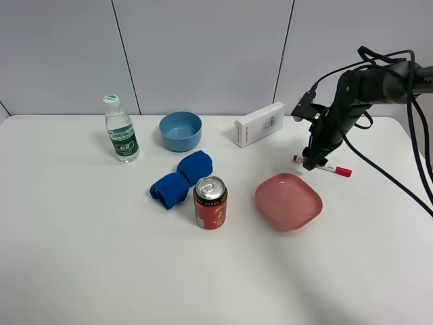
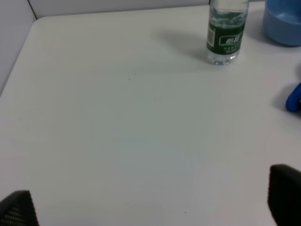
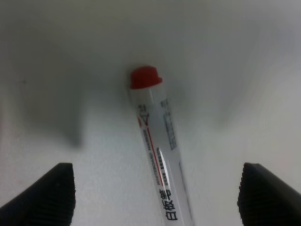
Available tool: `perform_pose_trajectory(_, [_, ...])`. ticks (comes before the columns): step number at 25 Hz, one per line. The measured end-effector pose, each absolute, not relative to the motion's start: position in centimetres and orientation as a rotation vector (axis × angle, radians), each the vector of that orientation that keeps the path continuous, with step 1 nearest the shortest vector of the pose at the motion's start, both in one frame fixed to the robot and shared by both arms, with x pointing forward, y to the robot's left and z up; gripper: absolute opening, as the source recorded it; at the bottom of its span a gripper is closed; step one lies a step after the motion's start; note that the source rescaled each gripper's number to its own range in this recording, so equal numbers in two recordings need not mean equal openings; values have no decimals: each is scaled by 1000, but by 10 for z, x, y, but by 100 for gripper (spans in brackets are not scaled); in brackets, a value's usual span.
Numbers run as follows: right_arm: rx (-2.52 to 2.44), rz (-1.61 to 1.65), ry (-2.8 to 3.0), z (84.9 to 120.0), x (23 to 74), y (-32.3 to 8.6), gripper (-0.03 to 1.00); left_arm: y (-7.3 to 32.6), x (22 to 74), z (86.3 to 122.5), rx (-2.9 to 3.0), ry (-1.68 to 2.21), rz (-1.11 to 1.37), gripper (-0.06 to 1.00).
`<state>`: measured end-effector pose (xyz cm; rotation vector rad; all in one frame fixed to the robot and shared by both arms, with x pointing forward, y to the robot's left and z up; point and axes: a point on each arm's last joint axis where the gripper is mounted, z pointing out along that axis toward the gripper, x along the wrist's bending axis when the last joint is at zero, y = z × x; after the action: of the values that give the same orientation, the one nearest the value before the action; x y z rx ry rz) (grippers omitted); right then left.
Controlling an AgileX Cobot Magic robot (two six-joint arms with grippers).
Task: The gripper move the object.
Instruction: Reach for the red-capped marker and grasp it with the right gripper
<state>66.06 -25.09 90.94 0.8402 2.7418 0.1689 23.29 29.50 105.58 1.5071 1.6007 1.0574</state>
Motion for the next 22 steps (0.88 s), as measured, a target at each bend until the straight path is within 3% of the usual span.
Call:
perform_pose_trajectory(8, [825, 126, 2784, 890, 661, -252, 65, 295, 233, 1056, 1507, 1601, 1057, 100])
perform_pose_trajectory(22, [968, 224, 2768, 886, 662, -256, 65, 295, 233, 1056, 1507, 1601, 1058, 100])
